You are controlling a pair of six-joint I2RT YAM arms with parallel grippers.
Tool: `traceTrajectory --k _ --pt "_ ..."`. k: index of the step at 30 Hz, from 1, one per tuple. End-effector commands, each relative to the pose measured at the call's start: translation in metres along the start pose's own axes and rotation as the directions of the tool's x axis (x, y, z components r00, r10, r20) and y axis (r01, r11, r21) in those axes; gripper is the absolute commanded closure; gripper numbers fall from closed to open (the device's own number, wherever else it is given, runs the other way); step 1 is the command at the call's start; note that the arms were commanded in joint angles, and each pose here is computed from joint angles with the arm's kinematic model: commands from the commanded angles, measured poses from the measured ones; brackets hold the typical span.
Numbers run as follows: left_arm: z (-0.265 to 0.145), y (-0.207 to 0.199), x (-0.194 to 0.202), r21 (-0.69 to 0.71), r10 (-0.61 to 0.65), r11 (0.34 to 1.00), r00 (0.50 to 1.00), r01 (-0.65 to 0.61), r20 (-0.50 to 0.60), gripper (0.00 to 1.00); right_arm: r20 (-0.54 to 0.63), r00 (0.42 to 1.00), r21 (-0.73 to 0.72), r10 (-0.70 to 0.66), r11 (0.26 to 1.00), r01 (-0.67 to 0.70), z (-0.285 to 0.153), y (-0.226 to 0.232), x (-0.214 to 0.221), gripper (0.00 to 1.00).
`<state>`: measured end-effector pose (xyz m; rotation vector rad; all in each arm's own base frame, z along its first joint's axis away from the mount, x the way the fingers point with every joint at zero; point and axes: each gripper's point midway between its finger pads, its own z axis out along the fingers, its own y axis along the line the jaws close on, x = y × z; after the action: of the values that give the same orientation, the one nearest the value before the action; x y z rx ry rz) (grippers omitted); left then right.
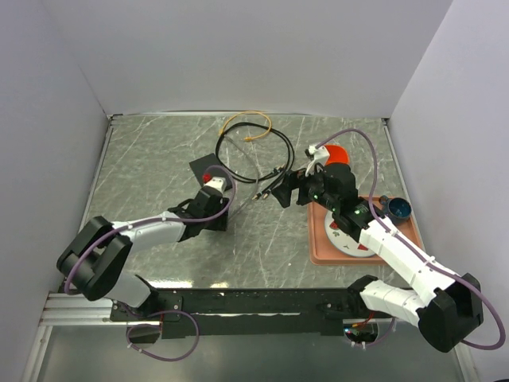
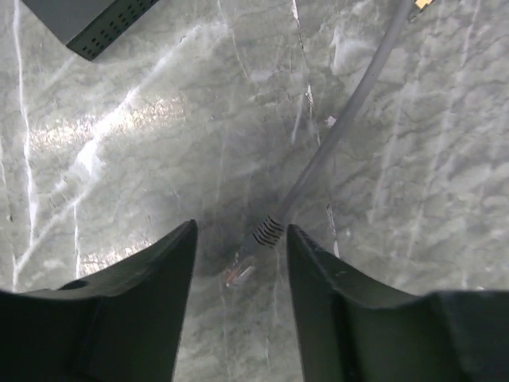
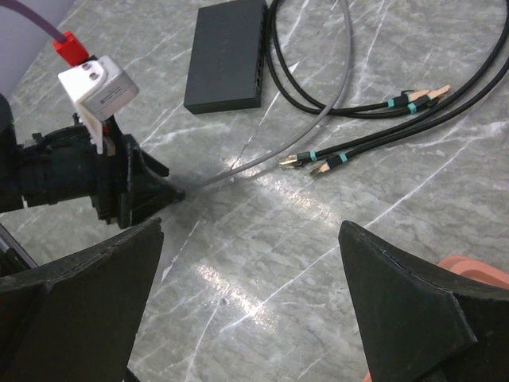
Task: Insert the plug into the switch port
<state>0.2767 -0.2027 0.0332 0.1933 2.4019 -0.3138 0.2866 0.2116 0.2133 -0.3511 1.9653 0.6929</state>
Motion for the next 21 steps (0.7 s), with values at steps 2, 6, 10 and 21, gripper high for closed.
traceTrajectory --k 2,6,10,21 --pt "0.007 -0.002 -0.010 -0.081 0.025 0.996 1.000 -0.024 0.011 0.52 -0.003 1.000 -0.021 -0.011 1.000 0.011 0.004 0.003 0.001 0.00" --pt "0.011 -0.009 0.001 -0.098 0.061 0.993 0.997 -0.064 -0.036 0.58 0.000 1.000 -0.025 -0.017 1.000 0.017 0.003 0.004 -0.001 0.00" --pt "0.014 -0.012 0.012 -0.134 0.073 0.987 0.994 -0.084 -0.087 0.71 0.003 1.000 -0.029 -0.026 0.999 0.026 0.001 0.005 -0.005 0.00" --pt "-0.014 -0.027 -0.003 -0.069 0.137 0.987 0.986 -0.144 -0.097 0.99 -0.004 0.989 -0.236 -0.145 0.962 0.140 -0.008 0.042 -0.003 0.00"
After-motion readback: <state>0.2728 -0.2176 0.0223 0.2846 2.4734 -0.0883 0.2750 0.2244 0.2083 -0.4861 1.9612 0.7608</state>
